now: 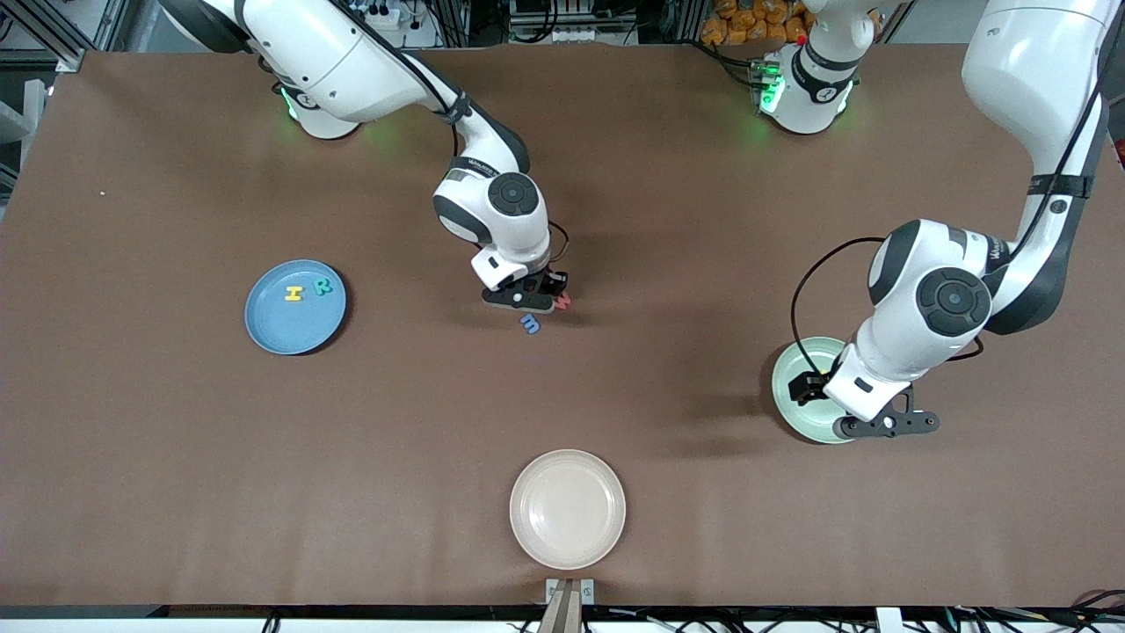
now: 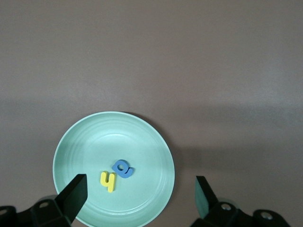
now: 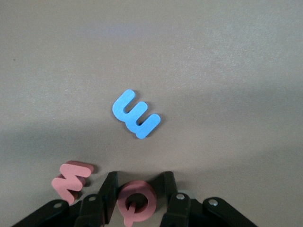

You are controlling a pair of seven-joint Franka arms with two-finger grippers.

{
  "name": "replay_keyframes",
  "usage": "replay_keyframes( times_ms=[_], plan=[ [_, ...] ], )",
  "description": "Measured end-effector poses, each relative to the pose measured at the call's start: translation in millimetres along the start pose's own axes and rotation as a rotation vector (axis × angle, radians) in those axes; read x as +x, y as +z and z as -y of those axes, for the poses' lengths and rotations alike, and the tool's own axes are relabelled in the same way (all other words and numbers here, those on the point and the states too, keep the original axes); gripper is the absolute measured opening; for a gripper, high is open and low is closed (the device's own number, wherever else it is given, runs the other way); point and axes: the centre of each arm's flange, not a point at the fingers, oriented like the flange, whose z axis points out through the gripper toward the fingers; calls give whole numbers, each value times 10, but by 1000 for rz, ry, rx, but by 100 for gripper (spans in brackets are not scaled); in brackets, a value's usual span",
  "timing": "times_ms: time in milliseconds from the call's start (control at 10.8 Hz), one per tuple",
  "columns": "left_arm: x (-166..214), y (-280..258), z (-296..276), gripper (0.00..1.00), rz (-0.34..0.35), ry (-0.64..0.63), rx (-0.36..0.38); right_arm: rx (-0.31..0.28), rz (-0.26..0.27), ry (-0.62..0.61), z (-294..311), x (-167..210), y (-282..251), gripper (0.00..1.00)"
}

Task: Sort uppercase to blue plate, lowercase to green plate
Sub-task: 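Lower the open right gripper over the pink Q, then grasp the pink Q with the right gripper while the left gripper rises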

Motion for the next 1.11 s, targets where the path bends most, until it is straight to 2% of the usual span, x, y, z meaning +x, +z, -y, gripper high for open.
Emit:
replay_keyframes(
  times_ms=[371,464,1113],
  plan=[
    [0,4,0,100,1,0,0,0,1,9,10,-14,-3,44],
    [0,4,1,100,1,0,0,-2,1,9,18,-25,-13,34],
    [9,3,1,100,0,-1,-1,0,2,-1,36,-45,-16,34]
  ],
)
